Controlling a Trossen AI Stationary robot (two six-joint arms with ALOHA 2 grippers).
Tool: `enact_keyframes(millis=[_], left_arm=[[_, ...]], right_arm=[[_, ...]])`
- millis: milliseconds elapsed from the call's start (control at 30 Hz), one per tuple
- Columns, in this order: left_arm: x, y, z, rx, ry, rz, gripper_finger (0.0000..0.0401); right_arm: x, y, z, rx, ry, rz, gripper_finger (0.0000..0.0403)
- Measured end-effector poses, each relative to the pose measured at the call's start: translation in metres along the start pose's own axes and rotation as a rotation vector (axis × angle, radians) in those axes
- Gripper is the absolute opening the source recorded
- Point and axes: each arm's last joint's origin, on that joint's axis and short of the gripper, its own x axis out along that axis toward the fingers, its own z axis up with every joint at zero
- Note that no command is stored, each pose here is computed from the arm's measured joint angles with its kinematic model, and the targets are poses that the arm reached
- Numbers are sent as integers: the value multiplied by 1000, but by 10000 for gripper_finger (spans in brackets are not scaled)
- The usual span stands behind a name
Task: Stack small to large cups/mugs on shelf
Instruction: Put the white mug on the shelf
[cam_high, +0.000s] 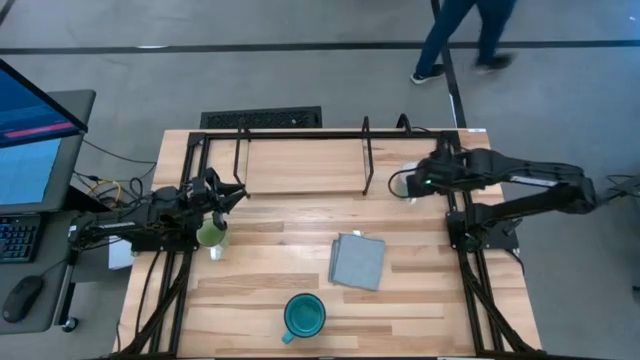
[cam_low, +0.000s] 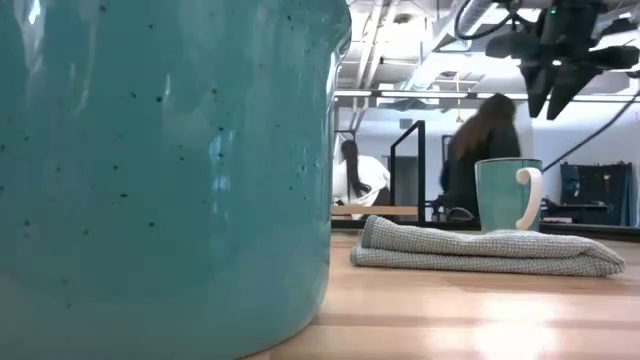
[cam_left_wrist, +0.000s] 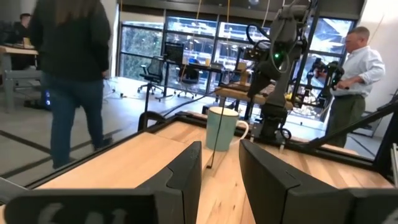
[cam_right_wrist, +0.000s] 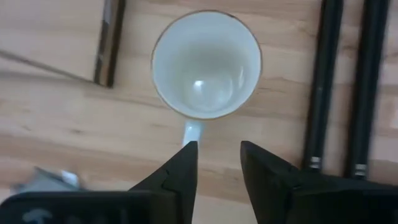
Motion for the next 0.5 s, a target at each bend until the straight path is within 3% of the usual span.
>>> enact_keyframes(millis=[167,500], left_arm=[[0,0,0,0,-2,0,98],[0,0,-1,3,12,3,98]], right_arm=[[5,2,-6,27,-13,134,134],[31,12,-23,-15,43,39,123]])
